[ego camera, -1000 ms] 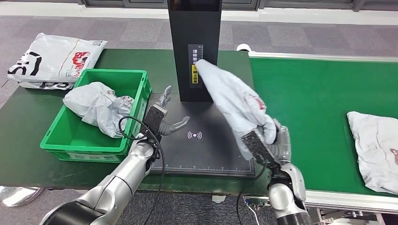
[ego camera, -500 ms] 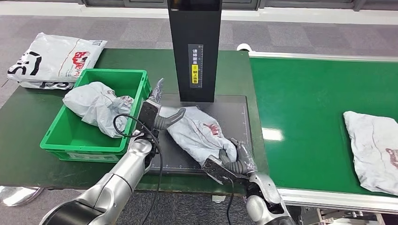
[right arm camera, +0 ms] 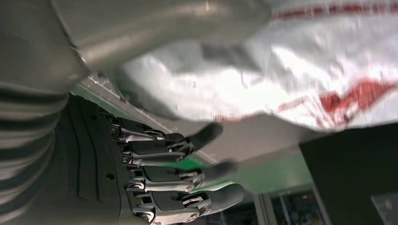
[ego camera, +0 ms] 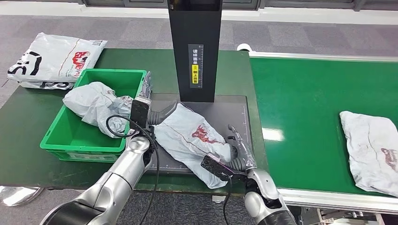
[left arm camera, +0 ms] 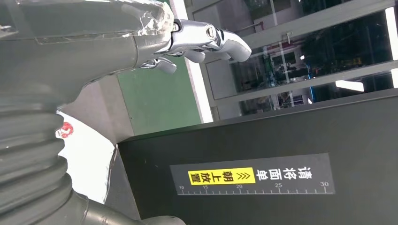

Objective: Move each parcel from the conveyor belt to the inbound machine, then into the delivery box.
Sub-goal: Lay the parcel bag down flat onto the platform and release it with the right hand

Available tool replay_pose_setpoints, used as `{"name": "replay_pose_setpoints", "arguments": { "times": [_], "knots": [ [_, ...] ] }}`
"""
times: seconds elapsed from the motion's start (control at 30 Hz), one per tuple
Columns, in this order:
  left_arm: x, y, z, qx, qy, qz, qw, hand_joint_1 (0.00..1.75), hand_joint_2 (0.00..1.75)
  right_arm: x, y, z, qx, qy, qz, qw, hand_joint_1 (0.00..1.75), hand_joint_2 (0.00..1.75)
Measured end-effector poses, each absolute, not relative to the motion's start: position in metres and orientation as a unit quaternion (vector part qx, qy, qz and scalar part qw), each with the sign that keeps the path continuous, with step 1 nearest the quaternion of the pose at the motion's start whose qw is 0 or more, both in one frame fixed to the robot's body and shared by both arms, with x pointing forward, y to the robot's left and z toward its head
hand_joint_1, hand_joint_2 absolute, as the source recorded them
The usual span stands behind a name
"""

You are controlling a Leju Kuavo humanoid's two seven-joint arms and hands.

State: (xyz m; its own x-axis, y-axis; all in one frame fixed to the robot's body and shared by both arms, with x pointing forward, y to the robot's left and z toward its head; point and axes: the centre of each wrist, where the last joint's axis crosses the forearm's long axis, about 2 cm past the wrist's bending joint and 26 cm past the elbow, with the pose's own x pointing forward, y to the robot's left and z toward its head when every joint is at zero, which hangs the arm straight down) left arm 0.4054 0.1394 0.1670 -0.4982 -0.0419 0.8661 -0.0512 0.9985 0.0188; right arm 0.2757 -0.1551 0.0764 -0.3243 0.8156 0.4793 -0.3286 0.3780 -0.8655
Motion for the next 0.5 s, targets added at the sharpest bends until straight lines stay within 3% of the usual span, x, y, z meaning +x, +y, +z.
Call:
{"name": "replay_pose_setpoints", "arguments": {
  "times": [0.5],
  "knots": [
    [0.4053,0.1383,0.1699,0.025,-0.869,0.007,0.495,0.00,1.75,0.2751,-0.1591,0.0747,-0.198,-0.627,0.520,0.545,0.00,1.75]
  ]
}}
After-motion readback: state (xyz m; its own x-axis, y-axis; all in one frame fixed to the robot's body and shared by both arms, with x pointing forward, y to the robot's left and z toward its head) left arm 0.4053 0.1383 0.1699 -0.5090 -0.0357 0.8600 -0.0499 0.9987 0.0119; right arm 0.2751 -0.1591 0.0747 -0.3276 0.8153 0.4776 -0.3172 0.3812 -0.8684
